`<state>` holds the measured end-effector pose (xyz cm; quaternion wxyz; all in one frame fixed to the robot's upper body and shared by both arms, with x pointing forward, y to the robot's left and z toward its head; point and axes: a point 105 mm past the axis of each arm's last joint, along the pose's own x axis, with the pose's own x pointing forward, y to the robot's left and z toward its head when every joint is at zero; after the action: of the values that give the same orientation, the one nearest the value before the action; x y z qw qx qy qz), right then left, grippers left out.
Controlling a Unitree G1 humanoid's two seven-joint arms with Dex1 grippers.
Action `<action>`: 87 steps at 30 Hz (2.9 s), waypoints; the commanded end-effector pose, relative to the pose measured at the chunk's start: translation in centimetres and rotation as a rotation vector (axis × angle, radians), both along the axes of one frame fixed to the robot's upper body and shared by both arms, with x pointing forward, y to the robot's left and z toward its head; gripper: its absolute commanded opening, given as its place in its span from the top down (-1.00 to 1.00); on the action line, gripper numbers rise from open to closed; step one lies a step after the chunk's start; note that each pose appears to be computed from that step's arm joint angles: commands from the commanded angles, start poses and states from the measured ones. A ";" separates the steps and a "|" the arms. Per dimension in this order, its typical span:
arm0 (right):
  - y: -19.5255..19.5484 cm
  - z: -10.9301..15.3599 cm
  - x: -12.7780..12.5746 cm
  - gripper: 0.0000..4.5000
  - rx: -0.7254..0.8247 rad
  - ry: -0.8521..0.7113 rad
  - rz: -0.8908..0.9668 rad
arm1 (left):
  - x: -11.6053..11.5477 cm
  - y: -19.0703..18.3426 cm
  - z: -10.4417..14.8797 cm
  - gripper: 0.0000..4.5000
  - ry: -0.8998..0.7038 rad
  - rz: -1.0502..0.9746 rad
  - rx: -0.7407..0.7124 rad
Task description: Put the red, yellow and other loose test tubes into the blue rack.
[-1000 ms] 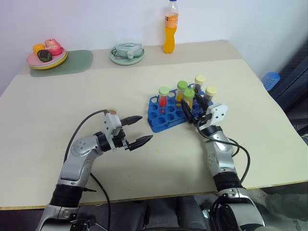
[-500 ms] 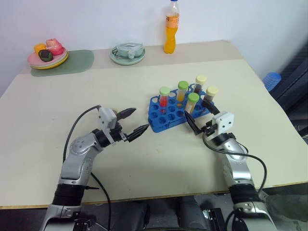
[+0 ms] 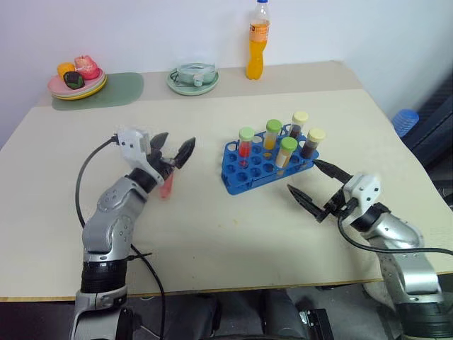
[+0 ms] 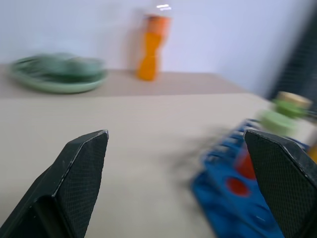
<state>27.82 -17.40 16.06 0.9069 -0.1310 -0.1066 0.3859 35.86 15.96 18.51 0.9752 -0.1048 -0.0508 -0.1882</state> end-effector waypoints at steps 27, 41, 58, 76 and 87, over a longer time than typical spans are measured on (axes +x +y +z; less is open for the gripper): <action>1.9 4.7 -0.8 -0.96 -0.189 0.262 0.231 | 2.9 1.5 -1.9 -1.00 0.895 0.239 0.022; 2.3 5.1 -0.9 -0.96 -0.177 0.260 0.210 | 3.1 0.3 -3.6 -1.00 1.096 0.326 -0.046; 2.3 4.6 -1.1 -1.00 -0.164 0.281 0.202 | 2.8 1.2 -4.2 0.66 1.099 0.363 0.015; 1.5 3.8 -0.7 -1.00 -0.146 0.283 0.179 | -3.9 -4.3 7.4 0.66 -0.124 -0.395 0.195; -0.2 1.7 -2.6 -1.00 -0.096 0.326 0.042 | -4.2 -7.3 4.0 0.66 -0.458 -0.663 0.119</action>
<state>25.57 -17.73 16.53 0.8922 -0.0940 0.0876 0.4330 31.94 8.85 21.89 0.8461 -0.0263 -0.1886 -0.4979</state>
